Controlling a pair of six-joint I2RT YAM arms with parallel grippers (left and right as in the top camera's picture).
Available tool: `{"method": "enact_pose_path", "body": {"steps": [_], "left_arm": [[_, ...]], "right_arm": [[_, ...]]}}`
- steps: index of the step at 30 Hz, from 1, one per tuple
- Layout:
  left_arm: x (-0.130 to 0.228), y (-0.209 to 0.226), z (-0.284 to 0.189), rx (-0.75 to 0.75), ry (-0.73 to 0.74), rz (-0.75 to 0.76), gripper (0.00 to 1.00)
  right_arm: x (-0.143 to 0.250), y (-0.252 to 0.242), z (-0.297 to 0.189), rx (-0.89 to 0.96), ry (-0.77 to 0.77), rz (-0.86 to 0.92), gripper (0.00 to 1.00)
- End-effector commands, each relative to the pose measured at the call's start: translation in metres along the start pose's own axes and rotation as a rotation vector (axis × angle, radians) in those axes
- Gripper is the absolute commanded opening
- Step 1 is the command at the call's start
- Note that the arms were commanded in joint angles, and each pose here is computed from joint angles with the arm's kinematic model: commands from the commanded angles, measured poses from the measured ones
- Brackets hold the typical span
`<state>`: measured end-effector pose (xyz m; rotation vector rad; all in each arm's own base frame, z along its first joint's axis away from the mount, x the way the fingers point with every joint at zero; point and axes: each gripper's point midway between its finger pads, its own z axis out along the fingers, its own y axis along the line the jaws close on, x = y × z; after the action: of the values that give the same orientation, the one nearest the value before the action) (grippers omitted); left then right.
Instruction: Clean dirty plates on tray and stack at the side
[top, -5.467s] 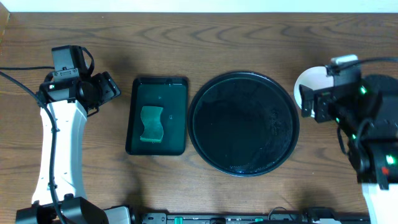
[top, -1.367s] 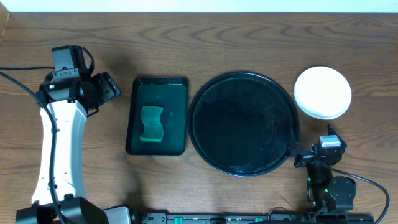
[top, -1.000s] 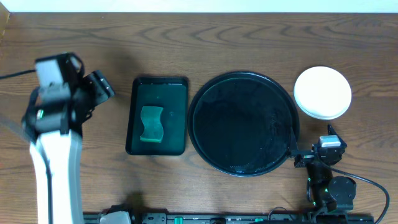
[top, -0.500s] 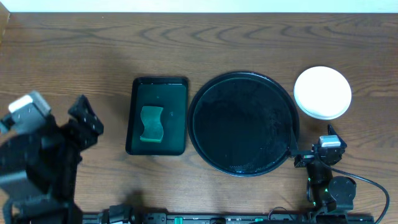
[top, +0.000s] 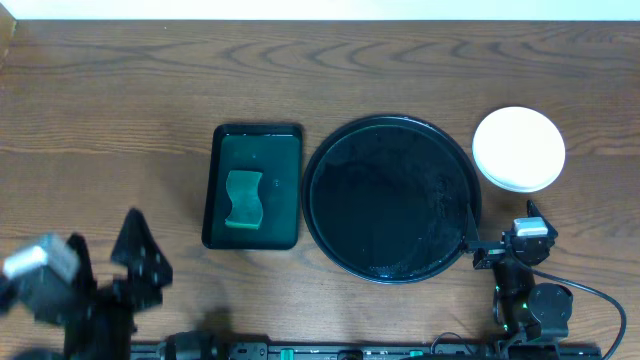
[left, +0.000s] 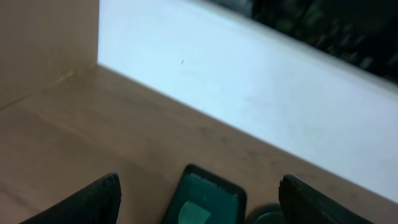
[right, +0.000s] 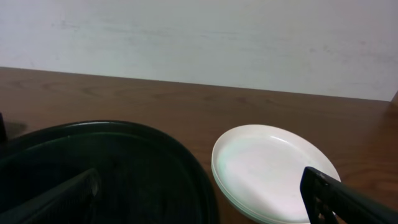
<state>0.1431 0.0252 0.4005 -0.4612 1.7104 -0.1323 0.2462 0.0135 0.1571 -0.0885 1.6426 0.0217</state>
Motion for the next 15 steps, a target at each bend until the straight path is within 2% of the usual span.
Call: {"method": "enact_pose_path", "body": {"steps": [1, 8, 15], "left_arm": [[0.000, 0.000, -0.025, 0.035, -0.067, 0.004, 0.81], [0.004, 0.002, -0.068, 0.091, -0.198, 0.000, 0.81], [0.025, 0.008, -0.081, 0.143, -0.231, 0.001, 0.81]], "right_arm": [[0.000, 0.001, 0.000, 0.000, -0.001, 0.014, 0.99], [0.000, 0.001, 0.000, 0.000, -0.001, 0.014, 0.99], [0.000, 0.001, 0.000, 0.000, -0.001, 0.014, 0.99]]}}
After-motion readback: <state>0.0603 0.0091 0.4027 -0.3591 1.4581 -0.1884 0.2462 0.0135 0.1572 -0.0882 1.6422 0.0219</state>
